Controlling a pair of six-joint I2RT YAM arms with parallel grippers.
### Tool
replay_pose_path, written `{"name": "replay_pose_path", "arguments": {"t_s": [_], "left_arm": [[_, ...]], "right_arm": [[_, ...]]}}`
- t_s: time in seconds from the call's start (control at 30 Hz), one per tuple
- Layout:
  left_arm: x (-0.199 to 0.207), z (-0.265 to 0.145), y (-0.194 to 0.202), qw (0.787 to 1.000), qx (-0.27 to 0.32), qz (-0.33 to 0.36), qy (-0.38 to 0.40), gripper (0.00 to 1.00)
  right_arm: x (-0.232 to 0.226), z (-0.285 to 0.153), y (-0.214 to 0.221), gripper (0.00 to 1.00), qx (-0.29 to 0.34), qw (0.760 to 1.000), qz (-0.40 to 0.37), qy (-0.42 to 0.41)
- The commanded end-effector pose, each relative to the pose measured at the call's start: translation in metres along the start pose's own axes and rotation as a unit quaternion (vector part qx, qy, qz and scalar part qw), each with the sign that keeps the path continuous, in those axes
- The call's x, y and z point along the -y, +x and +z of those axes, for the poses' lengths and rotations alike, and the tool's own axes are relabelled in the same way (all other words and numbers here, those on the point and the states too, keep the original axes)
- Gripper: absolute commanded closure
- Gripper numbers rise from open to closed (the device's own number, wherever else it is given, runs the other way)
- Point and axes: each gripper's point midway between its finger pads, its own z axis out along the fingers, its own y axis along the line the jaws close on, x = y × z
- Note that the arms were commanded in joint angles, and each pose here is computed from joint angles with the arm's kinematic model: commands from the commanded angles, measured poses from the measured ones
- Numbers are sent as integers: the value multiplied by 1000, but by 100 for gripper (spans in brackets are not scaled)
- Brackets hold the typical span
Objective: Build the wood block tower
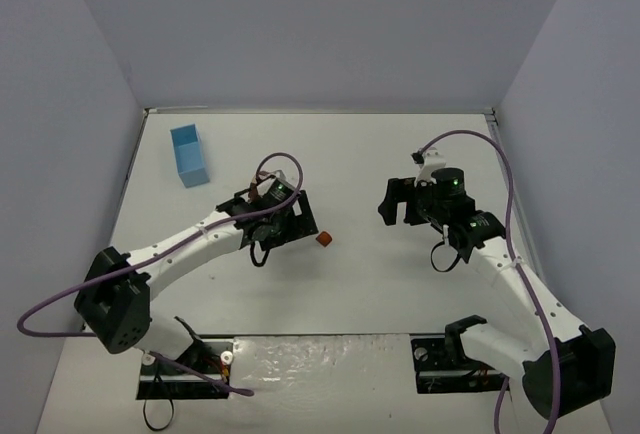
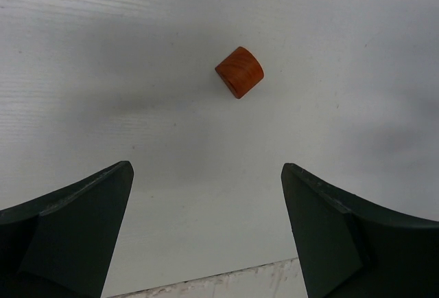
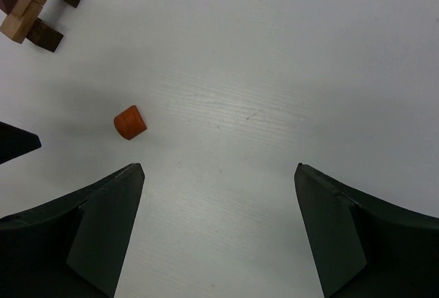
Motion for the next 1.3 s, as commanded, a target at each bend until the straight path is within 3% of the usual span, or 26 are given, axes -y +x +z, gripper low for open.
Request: {"name": "replay_pose_path", "arguments": {"t_s": [0.0, 0.17, 0.43, 0.97, 1.07, 1.13, 1.27], "left_arm": [[42, 3, -11, 998, 40, -53, 17, 17], [58, 21, -9, 995, 40, -93, 4, 24], [67, 55, -4, 992, 24, -121, -30, 43], [36, 86, 13, 985, 0, -109, -137, 48], [30, 89, 16, 983, -2, -108, -148, 54], [28, 90, 18, 983, -4, -105, -151, 63], [21, 91, 22, 982, -9, -100, -159, 68]], "right_arm": [[-6, -8, -2, 11, 18, 999, 41, 1], [-5, -16, 3, 11, 23, 997, 67, 7], [-8, -28, 5, 11, 38, 997, 71, -2], [-18, -42, 7, 11, 54, 996, 57, -31], [-21, -43, 7, 11, 56, 997, 50, -34], [-21, -43, 8, 10, 57, 997, 46, -34], [-23, -43, 10, 10, 56, 997, 43, -36]]}}
